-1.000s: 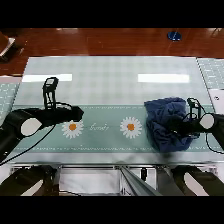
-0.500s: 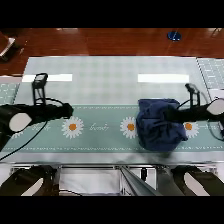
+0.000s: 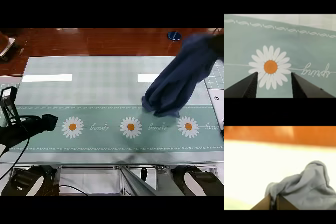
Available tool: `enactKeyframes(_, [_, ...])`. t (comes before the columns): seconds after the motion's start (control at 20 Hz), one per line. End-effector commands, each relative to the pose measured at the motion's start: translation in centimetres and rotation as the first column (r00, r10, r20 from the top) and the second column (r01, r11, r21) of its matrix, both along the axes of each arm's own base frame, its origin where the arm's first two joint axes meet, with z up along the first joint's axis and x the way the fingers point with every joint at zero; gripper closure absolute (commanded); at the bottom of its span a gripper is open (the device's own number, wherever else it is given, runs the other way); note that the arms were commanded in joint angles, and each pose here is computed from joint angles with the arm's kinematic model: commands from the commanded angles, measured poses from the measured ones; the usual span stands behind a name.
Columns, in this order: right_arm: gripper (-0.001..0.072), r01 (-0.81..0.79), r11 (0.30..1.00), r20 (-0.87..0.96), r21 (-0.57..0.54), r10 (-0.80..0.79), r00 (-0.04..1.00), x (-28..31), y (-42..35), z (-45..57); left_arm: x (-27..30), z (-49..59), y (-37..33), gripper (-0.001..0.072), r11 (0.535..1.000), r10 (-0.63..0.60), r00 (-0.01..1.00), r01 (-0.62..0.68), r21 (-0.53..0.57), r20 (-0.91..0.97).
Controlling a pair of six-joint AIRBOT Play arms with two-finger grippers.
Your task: Fold the shirts.
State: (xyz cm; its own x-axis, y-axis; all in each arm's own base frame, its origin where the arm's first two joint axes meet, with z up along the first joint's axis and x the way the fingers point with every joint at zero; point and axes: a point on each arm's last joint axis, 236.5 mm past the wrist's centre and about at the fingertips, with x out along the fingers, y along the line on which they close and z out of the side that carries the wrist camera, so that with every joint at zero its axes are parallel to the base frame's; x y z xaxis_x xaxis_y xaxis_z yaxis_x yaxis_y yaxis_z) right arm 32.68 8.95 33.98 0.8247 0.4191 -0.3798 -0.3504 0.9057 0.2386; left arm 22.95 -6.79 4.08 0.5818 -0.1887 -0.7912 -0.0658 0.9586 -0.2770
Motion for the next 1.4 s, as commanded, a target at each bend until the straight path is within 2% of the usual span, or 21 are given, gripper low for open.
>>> enactKeyframes(0.0, [0.0685,-0.069,0.998,0.242,0.007,0.065,0.968,-3.9,1.8,10.0,-0.4,-1.4,0.1,0.02,0.997,0.064,0.998,-0.064,-0.052,-0.008])
enactKeyframes(0.15, [0.0685,-0.214,0.975,0.302,0.063,0.186,0.935,-6.3,4.9,12.9,0.7,-1.0,-0.1,0.02,0.994,0.078,0.996,-0.075,-0.077,0.039])
enactKeyframes(0.3, [0.0685,-0.381,0.919,0.273,0.097,0.344,0.898,-7.6,8.3,12.4,1.5,-0.4,-0.3,0.02,0.991,0.097,0.993,-0.089,-0.103,0.072])
enactKeyframes(0.45, [0.0685,-0.465,0.884,0.08,0.044,0.461,0.884,-7.0,11.6,6.9,1.6,-0.5,-0.3,0.02,0.991,0.097,0.993,-0.09,-0.102,0.07])
enactKeyframes(0.6, [0.0685,-0.579,0.815,-0.154,0.0,0.572,0.806,-7.1,17.0,-1.5,1.6,-0.5,-0.3,0.0199,0.991,0.097,0.993,-0.09,-0.101,0.068])
enactKeyframes(0.7, [0.0685,-0.62,0.785,-0.323,-0.021,0.581,0.747,-7.0,20.5,-9.4,1.6,-0.5,-0.3,0.02,0.991,0.097,0.993,-0.089,-0.101,0.068])
enactKeyframes(0.8, [0.0685,-0.628,0.778,-0.46,0.015,0.563,0.686,-7.3,23.8,-17.7,1.6,-0.5,-0.3,0.02,0.991,0.097,0.993,-0.089,-0.102,0.067])
enactKeyframes(0.95, [0.0684,-0.614,0.783,-0.595,0.104,0.543,0.592,-8.2,27.5,-26.7,1.5,-0.5,-0.6,0.02,0.989,0.096,0.993,-0.088,-0.116,0.063])
enactKeyframes(1.1, [0.0681,-0.59,0.787,-0.665,0.182,0.54,0.515,-8.9,30.1,-31.1,1.5,-0.5,-0.7,0.0199,0.989,0.096,0.993,-0.088,-0.119,0.062])
enactKeyframes(1.15, [0.0586,-0.581,0.789,-0.677,0.202,0.541,0.499,-9.1,30.4,-31.5,1.5,-0.5,-0.7,0.02,0.989,0.096,0.993,-0.088,-0.119,0.061])
enactKeyframes(1.2, [0.0331,-0.572,0.795,-0.688,0.203,0.532,0.494,-8.8,29.8,-31.6,1.5,-0.5,-0.7,0.0199,0.989,0.096,0.994,-0.088,-0.118,0.061])
enactKeyframes(1.25, [0.0305,-0.572,0.798,-0.702,0.191,0.518,0.489,-8.1,28.3,-31.3,1.5,-0.5,-0.7,0.0199,0.989,0.096,0.993,-0.088,-0.118,0.062])
enactKeyframes(1.35, [0.0305,-0.525,0.841,-0.717,0.129,0.446,0.537,-5.1,22.6,-29.6,1.2,-0.6,-0.9,0.02,0.988,0.093,0.995,-0.087,-0.126,0.044])
